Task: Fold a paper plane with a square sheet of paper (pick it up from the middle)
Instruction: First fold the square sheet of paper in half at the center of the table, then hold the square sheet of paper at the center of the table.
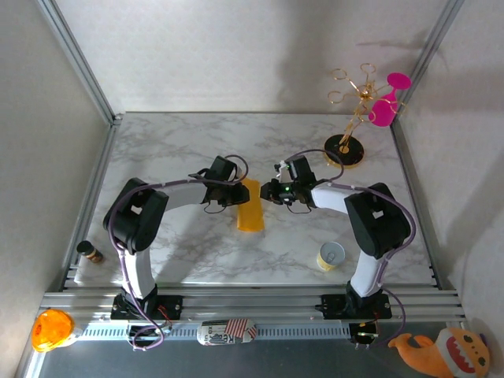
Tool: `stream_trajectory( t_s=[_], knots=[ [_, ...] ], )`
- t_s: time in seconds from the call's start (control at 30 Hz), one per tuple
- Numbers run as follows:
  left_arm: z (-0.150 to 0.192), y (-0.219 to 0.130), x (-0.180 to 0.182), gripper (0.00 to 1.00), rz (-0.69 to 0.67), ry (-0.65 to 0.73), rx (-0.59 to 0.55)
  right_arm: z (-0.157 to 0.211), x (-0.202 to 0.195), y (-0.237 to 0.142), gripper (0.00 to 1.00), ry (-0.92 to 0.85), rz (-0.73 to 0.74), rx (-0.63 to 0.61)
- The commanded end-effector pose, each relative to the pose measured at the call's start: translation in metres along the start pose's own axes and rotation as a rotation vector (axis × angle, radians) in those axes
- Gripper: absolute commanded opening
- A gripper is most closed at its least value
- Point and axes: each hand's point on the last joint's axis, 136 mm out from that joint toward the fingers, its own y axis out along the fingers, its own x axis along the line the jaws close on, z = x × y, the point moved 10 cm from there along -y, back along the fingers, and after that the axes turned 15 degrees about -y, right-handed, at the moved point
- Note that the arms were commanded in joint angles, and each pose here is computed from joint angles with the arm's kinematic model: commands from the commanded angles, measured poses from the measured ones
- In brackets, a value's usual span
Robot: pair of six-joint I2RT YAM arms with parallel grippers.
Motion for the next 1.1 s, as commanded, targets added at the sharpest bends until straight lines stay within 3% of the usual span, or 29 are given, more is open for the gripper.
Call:
stream_trajectory(
  t_s=[0.0, 0.47, 0.83, 1.07],
  knots=[
    [-0.001, 0.006, 0.011, 0.24, -0.058, 0.008, 0.003, 0.001, 0.001, 0.011, 0.13, 0.023, 0.0, 0.046],
    [-0.002, 0.001, 0.01, 0.27, -0.053, -0.004, -0.003, 0.024, -0.018, 0.036, 0.08, 0.093, 0.133, 0.143],
    [0.013, -0.033, 0.02, 0.62, -0.129, -0.173, -0.142, 0.032, -0.024, 0.037, 0.09, 0.13, 0.189, 0.153],
    [0.026, -0.029, 0.007, 0.67, -0.131, -0.155, -0.14, 0.031, -0.022, 0.036, 0.09, 0.139, 0.177, 0.148]
  ],
)
